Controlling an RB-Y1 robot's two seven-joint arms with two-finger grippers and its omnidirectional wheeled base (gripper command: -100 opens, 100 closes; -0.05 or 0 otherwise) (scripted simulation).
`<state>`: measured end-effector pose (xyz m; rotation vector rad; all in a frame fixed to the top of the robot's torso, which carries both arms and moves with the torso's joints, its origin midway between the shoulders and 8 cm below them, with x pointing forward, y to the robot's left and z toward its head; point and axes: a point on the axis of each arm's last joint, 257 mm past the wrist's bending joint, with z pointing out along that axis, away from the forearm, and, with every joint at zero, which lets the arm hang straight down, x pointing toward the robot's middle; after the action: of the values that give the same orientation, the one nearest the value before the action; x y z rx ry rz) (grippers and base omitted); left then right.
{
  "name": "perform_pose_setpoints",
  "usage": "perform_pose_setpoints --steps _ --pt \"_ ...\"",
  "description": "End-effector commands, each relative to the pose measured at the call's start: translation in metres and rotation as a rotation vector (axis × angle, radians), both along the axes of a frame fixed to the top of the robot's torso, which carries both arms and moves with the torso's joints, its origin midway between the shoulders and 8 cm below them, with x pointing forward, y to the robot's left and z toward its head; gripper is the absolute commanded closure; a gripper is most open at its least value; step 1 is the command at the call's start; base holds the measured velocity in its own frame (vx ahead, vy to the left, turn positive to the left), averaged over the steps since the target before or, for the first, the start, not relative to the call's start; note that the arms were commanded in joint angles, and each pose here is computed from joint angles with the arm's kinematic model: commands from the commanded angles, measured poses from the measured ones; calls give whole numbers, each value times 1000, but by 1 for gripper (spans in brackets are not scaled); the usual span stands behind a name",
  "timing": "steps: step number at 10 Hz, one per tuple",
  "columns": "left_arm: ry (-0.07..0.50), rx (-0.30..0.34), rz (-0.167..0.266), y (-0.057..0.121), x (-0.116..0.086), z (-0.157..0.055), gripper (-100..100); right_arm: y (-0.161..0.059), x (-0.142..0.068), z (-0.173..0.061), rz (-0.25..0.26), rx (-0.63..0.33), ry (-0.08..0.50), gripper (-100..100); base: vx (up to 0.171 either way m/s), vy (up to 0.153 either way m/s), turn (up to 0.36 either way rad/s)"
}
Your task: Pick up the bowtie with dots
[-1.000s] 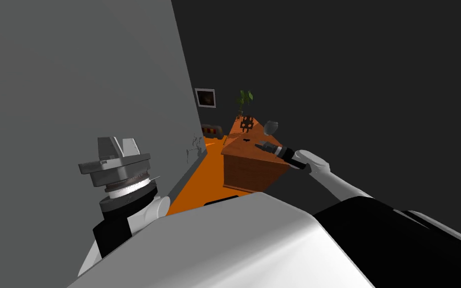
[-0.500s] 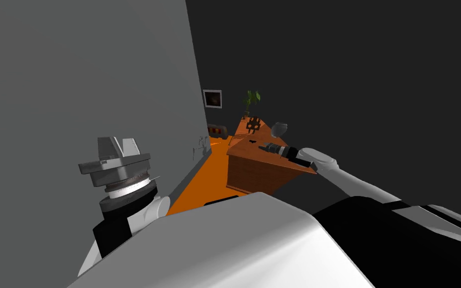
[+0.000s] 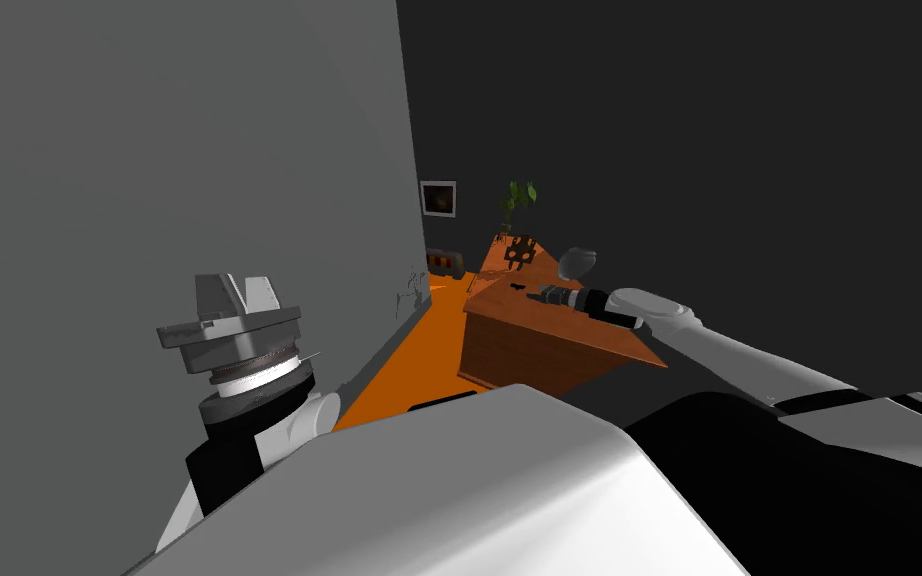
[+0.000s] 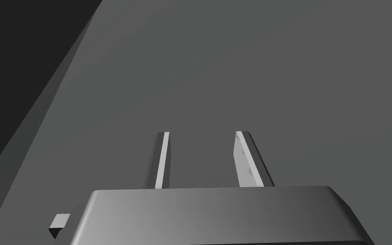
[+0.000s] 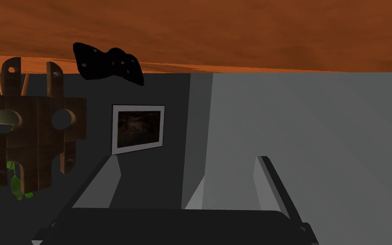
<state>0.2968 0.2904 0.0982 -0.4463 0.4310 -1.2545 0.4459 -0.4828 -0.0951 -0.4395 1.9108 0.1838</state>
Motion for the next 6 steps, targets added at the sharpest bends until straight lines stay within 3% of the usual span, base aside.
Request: perform_pose_setpoints --steps 1,2,3,5,6 --pt "0 0 0 0 0 0 0 -25 -4 -8 -37 -57 48 -100 38 19 217" --pt "0 0 0 0 0 0 0 -45 -10 -15 -67 -96 89 -100 58 32 321" --pt "0 0 0 0 0 0 0 -47 -8 -11 -65 -114 91 -100 43 24 105" --pt "0 0 0 0 0 0 0 -86 -22 -22 -122 -190 172 -100 49 20 234" --pt "0 0 0 0 0 0 0 -89 -21 -19 -124 -203 173 -100 38 11 115"
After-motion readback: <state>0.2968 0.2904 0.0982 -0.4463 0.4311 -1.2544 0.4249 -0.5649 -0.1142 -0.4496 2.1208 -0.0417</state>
